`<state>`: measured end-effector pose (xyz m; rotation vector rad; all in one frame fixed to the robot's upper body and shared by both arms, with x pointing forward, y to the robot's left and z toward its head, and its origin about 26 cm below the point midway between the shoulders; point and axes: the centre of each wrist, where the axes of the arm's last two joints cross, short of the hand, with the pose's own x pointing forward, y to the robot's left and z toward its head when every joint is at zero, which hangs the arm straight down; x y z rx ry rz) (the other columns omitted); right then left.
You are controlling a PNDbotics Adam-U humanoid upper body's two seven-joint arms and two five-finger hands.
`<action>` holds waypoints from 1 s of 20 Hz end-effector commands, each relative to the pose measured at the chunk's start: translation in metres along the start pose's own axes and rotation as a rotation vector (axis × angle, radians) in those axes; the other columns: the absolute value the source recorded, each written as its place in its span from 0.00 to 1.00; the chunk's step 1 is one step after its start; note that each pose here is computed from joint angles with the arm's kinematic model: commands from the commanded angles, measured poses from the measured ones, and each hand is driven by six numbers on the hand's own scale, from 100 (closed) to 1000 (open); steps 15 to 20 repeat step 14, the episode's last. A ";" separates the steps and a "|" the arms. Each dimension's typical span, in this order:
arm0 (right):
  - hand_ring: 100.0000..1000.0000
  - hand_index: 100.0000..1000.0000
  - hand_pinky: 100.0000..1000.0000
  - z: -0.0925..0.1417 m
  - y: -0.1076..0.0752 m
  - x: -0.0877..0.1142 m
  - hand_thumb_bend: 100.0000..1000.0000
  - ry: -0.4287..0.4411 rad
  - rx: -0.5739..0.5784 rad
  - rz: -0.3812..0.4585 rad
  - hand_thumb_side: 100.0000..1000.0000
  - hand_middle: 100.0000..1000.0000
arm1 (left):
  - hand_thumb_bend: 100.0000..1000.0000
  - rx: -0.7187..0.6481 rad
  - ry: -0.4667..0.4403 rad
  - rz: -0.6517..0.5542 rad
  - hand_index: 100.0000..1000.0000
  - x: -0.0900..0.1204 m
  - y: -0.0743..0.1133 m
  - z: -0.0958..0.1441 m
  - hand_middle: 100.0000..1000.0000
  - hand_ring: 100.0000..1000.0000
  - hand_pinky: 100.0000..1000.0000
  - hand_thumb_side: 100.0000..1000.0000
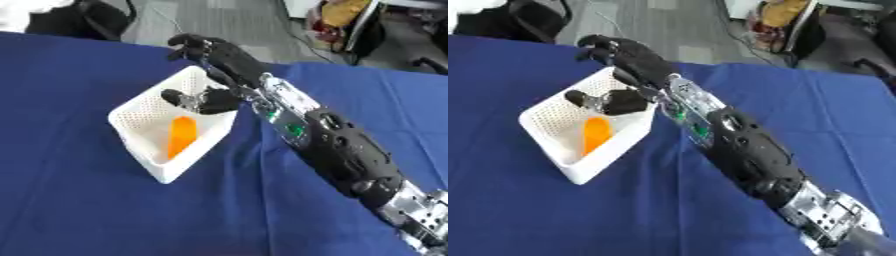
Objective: Pick up objects on the table and place them in the box.
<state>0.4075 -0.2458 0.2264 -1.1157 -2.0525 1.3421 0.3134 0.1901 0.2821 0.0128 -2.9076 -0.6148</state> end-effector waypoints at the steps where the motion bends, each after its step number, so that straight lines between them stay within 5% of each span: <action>1: 0.66 0.74 0.47 0.010 -0.009 0.006 0.38 -0.008 -0.064 -0.061 1.00 0.77 | 0.09 -0.019 -0.011 -0.036 0.86 0.003 0.008 -0.001 0.88 0.78 0.89 0.92; 5: 0.53 0.69 0.28 0.045 -0.005 0.023 0.36 0.004 -0.098 -0.171 1.00 0.69 | 0.08 -0.040 0.020 -0.070 0.85 0.002 0.013 0.008 0.88 0.78 0.89 0.92; 6: 0.43 0.65 0.09 0.059 -0.003 0.029 0.28 0.012 -0.100 -0.205 1.00 0.61 | 0.08 -0.053 0.035 -0.088 0.85 0.001 0.016 0.012 0.88 0.78 0.89 0.92; 8: 0.40 0.64 0.04 0.094 0.000 0.043 0.28 0.029 -0.096 -0.284 1.00 0.58 | 0.07 -0.084 0.077 -0.130 0.84 0.000 0.022 0.021 0.88 0.78 0.90 0.93; 12: 0.33 0.59 0.00 0.134 -0.001 0.050 0.16 0.144 -0.116 -0.388 1.00 0.51 | 0.06 -0.120 0.139 -0.194 0.83 -0.002 0.032 0.037 0.87 0.78 0.90 0.93; 20: 0.33 0.59 0.00 0.138 -0.001 0.048 0.14 0.194 -0.154 -0.417 1.00 0.50 | 0.06 -0.136 0.168 -0.217 0.83 -0.002 0.035 0.045 0.87 0.78 0.90 0.93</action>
